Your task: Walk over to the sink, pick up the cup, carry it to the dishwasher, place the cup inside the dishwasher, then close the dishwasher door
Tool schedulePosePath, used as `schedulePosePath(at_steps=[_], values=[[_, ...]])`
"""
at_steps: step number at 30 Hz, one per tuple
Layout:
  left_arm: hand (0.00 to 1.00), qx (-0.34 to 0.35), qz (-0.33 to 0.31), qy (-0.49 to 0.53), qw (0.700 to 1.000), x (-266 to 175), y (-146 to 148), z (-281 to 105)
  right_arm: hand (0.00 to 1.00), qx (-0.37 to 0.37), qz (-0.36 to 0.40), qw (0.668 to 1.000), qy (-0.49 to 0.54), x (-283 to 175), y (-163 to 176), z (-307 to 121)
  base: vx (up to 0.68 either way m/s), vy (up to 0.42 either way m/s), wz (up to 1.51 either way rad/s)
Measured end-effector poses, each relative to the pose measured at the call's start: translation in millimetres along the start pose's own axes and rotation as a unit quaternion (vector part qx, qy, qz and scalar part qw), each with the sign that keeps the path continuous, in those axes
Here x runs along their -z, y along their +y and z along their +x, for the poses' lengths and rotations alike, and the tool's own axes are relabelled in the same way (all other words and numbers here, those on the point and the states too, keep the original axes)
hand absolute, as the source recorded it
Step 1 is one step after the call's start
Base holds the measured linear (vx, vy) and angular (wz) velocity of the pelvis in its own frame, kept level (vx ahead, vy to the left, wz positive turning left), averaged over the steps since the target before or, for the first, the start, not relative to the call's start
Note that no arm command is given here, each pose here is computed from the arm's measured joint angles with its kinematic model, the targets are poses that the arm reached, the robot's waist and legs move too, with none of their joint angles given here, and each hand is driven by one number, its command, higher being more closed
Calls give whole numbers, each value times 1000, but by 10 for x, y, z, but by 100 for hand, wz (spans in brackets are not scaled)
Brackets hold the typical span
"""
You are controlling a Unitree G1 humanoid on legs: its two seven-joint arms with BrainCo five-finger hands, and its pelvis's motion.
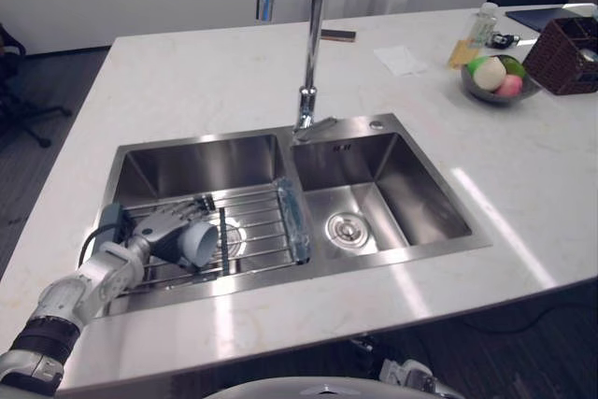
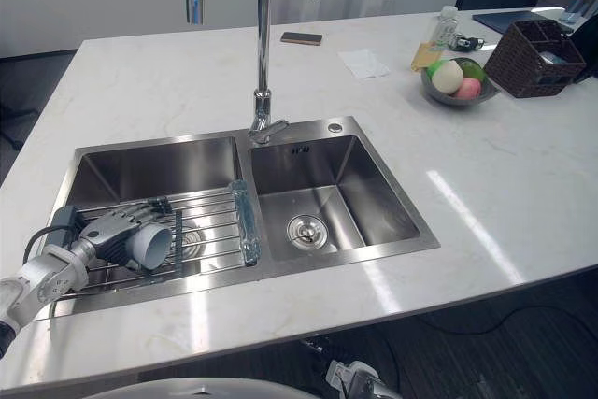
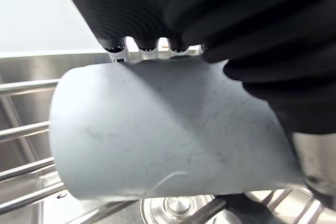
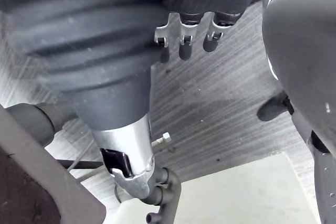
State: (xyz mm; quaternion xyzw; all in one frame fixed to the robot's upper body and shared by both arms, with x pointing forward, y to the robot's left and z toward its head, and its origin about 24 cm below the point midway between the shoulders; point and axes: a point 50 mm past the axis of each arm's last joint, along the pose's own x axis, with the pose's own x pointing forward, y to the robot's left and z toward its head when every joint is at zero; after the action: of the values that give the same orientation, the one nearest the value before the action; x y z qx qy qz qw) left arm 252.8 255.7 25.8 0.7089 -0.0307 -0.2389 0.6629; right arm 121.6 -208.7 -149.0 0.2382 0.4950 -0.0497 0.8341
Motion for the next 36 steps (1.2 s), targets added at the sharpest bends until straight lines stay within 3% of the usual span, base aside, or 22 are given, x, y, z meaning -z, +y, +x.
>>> schedulePosePath(at_steps=[7,8,22,30,36], values=[[0,32,-30,2,999,-6,-75,4,0,0,-2,1000,0,-10,-3,-1,-21,-17,-5],[100,38,-33,1,999,-9,-78,6,0,0,-3,1000,0,-11,-5,-1,-45,-23,-5],[100,100,-107,-1,989,-35,-58,25,0,-1,-9,1000,13,10,-11,-5,-21,-8,-1],[100,70,-131,-10,989,-66,-73,14,0,-2,-11,1000,8,-6,-6,-2,0,0,0],[100,8,-230,-3,973,-51,-24,28,0,-2,-10,1000,3,-3,-4,-3,-1,-1,3]])
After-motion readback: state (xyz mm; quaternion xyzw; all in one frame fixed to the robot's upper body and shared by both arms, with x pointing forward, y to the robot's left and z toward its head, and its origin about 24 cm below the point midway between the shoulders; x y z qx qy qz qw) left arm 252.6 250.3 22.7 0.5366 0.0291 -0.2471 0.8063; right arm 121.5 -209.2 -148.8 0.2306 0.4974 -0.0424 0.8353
